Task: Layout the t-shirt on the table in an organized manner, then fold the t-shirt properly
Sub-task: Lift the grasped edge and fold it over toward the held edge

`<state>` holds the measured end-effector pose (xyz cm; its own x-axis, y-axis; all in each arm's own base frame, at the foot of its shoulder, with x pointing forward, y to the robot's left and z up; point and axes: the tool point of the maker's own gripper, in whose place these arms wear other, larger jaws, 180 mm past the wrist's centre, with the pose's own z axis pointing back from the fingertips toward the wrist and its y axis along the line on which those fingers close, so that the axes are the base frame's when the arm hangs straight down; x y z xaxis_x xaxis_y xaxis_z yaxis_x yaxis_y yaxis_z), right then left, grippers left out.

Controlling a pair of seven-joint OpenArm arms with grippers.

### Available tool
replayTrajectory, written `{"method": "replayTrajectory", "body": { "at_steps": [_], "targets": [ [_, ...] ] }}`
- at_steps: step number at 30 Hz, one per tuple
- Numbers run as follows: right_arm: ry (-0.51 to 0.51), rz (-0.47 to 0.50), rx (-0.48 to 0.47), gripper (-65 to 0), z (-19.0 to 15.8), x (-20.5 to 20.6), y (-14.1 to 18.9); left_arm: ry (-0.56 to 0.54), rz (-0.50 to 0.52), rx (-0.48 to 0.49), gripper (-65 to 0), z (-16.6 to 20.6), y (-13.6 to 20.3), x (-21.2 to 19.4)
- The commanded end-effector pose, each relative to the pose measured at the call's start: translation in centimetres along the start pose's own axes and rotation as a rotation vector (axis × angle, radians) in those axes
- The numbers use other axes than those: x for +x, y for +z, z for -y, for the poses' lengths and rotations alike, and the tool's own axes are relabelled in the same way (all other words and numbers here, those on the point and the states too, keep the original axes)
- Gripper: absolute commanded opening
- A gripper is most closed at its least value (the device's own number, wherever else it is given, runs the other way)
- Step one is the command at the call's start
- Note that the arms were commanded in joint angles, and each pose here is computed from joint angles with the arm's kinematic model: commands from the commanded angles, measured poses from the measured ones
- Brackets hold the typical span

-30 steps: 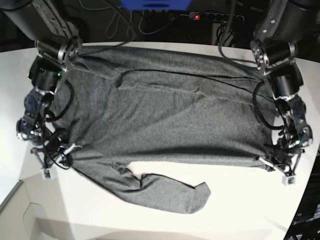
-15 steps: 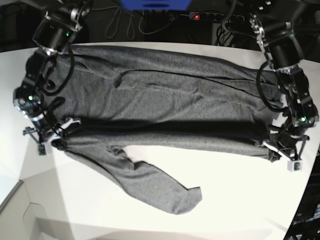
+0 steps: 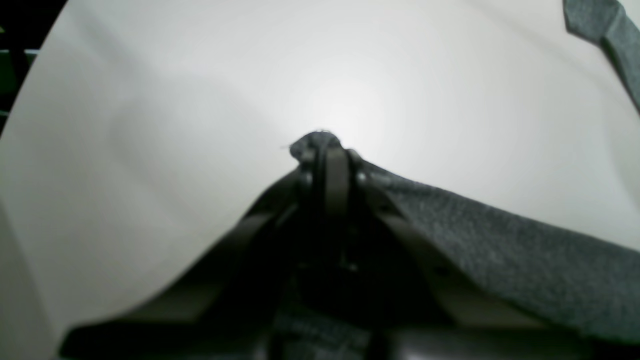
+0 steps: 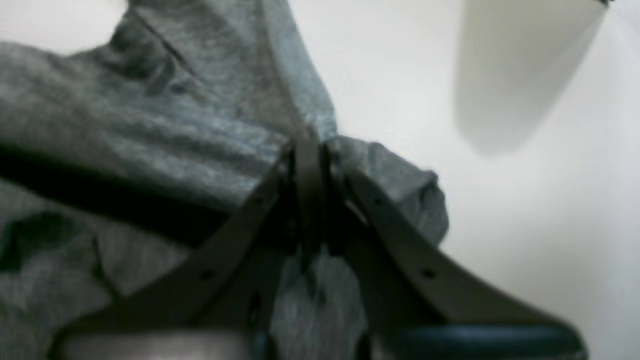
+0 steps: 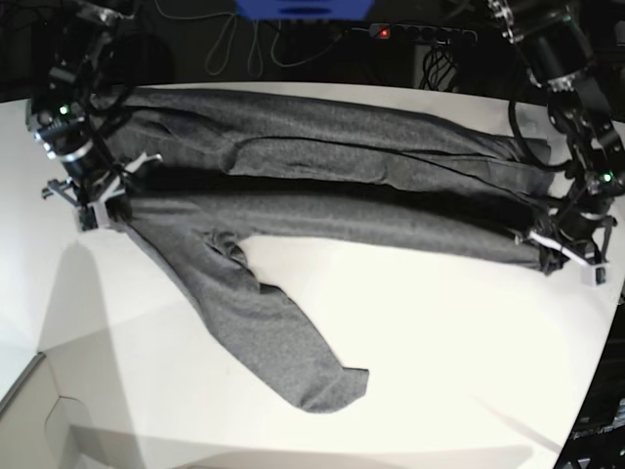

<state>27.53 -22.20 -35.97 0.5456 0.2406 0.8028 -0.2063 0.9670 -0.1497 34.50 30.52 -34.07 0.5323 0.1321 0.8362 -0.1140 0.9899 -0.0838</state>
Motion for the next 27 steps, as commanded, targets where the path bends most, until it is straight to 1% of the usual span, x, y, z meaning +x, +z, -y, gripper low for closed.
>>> {"method": "replayTrajectory", "body": {
  "at_steps": [1, 6, 10, 12, 16, 21, 25, 27],
  "targets": [
    [0.006, 0.037, -0.010, -65.0, 0.4, 0.9, 0.4, -0.020, 0.057, 0.007, -65.0, -0.3, 0.6, 1.9],
    [0.004, 0.000, -0.011, -65.0, 0.3, -0.7, 1.2, -0.043, 0.031, 0.012, -65.0, -0.4, 1.7, 0.2],
    [0.001, -0.005, -0.052, -65.0, 1.6, -0.9, 1.9, -0.053, 0.024, 0.014, -65.0, -0.4, 2.1, 0.0],
    [-0.001, -0.019, -0.054, -65.0, 1.6, -1.5, 2.2, -0.039, 0.031, 0.036, -65.0, -1.2, 2.4, 0.1],
    [0.002, -0.042, -0.045, -65.0, 1.2, -2.4, 2.6, -0.021, 0.025, 0.080, -65.0, -3.0, 3.6, -0.7],
    [-0.006, -0.083, -0.031, -65.0, 0.6, -4.1, 3.2, 0.001, -0.008, 0.063, -65.0, -2.9, 4.2, -2.6],
    [-0.019, -0.097, 0.006, -65.0, -1.1, -4.9, 3.1, 0.002, -0.024, 0.061, -65.0, -2.7, 4.2, -3.3],
    [-0.014, -0.101, 0.027, -65.0, -1.8, -5.0, 3.0, 0.019, -0.033, 0.060, -65.0, -2.4, 4.2, -4.0]
  ]
}}
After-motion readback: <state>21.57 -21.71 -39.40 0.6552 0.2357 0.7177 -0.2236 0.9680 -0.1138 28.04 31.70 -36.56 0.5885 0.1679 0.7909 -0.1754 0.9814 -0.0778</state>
